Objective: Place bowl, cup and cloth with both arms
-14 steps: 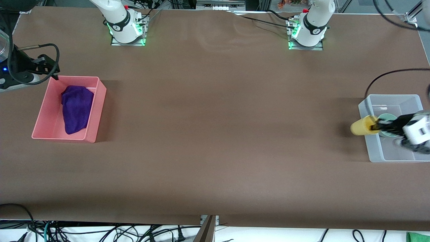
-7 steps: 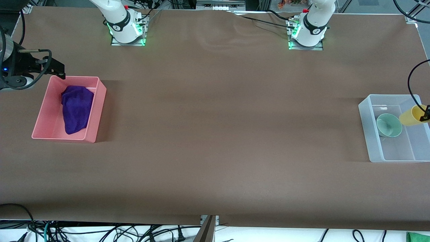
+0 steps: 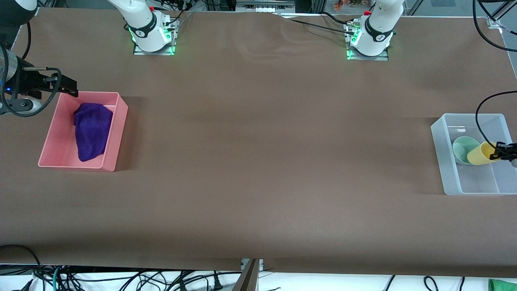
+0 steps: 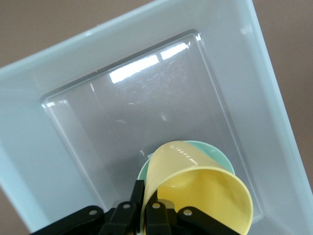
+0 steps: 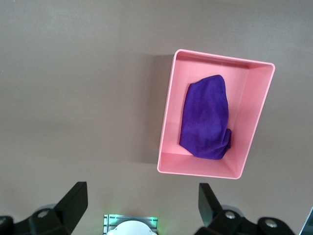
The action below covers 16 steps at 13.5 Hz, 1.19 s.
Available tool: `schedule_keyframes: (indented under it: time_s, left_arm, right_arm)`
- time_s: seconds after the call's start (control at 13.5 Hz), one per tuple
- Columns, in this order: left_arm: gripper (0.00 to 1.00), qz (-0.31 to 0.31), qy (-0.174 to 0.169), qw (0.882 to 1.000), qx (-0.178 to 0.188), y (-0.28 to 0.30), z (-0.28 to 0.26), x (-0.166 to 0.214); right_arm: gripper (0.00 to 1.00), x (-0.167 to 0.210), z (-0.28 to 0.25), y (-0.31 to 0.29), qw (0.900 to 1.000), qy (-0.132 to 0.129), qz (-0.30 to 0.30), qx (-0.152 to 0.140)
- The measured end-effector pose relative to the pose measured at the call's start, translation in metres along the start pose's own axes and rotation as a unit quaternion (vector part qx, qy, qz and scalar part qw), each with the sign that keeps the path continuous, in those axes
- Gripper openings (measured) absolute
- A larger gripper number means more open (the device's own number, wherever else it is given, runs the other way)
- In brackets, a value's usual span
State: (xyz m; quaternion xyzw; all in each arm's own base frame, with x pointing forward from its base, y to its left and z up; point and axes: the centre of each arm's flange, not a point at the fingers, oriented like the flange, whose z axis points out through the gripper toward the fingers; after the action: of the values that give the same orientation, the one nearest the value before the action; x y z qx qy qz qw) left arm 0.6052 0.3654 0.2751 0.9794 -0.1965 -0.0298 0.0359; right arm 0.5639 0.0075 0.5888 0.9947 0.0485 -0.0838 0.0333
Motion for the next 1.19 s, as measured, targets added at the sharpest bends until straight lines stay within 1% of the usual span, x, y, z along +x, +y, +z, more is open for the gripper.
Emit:
schedule_keyframes:
  time_s: [0.15, 0.3, 0.37, 0.44, 0.52, 0.67, 0.89, 1.11, 1.19]
  left_arm:
    - [0.29, 0.006, 0.001, 1.0, -0.004, 0.002, 0.004, 0.003]
    - [0.51, 0.013, 0.007, 1.0, -0.002, 0.007, -0.01, 0.01]
    - [0.6, 0.018, 0.01, 1.0, -0.004, 0.017, -0.027, 0.02]
    - [0.71, 0.016, 0.008, 1.0, -0.006, 0.032, -0.048, 0.03]
    - [0.82, 0.009, 0.001, 1.0, -0.008, 0.049, -0.072, 0.039]
    - [1.0, 0.0, -0.014, 1.0, -0.002, 0.086, -0.122, 0.051]
    - [1.0, -0.027, -0.033, 0.999, 0.002, 0.147, -0.177, 0.069]
    - [1.0, -0.078, -0.055, 0.995, 0.004, 0.236, -0.208, 0.108]
    - [1.0, -0.099, -0.057, 0.993, 0.011, 0.269, -0.217, 0.122]
  right_arm:
    - [1.0, 0.004, 0.001, 0.0, 1.0, 0.001, 0.0, 0.0]
    - [1.0, 0.006, 0.003, 0.0, 1.0, 0.0, 0.0, 0.0]
    - [1.0, 0.006, 0.003, 0.0, 1.0, 0.0, 0.0, 0.0]
    - [1.0, 0.006, 0.003, 0.0, 1.0, 0.0, 0.0, 0.0]
    - [1.0, 0.006, 0.003, 0.001, 1.0, 0.0, 0.0, 0.0]
    - [1.0, 0.006, 0.002, 0.001, 1.0, 0.0, 0.001, 0.0]
    - [1.0, 0.006, 0.002, 0.002, 1.0, 0.001, 0.001, 0.0]
    - [1.0, 0.006, 0.002, 0.002, 1.0, 0.001, 0.002, 0.0]
    - [1.0, 0.006, 0.002, 0.003, 1.0, 0.001, 0.002, 0.0]
